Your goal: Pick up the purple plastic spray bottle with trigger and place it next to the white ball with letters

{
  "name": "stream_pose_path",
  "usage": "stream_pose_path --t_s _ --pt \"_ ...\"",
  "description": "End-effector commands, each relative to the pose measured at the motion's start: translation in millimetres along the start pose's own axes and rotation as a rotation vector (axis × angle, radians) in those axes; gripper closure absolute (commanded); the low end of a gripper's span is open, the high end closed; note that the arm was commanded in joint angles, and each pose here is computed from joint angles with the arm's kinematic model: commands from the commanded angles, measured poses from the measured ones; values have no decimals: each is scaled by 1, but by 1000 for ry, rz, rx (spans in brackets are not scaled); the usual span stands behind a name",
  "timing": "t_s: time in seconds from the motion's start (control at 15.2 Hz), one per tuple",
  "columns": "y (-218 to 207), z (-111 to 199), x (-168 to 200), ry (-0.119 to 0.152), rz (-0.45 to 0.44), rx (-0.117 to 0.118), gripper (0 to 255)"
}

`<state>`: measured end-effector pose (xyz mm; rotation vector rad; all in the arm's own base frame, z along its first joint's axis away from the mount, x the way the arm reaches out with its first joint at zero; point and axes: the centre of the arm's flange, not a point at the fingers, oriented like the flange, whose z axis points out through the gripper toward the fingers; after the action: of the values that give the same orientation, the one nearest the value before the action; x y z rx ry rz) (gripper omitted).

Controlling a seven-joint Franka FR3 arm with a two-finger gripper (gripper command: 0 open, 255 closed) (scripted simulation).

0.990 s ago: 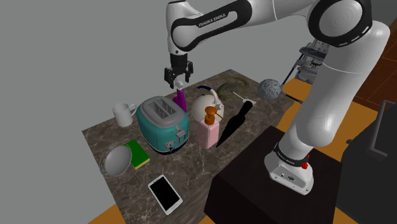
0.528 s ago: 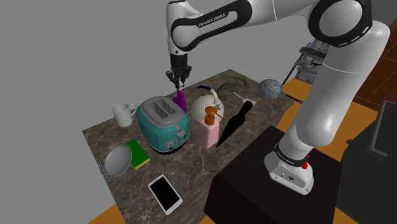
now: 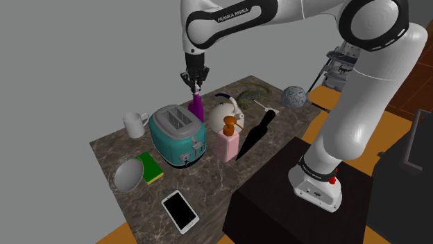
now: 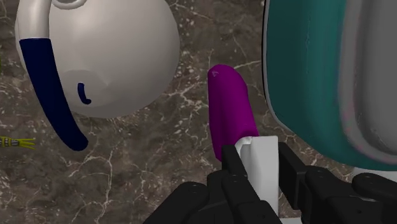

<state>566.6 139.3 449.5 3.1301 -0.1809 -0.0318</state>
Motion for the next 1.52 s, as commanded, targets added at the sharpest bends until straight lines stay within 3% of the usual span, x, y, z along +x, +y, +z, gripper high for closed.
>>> stream_pose_path --t_s 0.0,1.45 --pt "0 -11 -1 0 0 0 255" --pt "1 -127 -3 0 0 0 255"
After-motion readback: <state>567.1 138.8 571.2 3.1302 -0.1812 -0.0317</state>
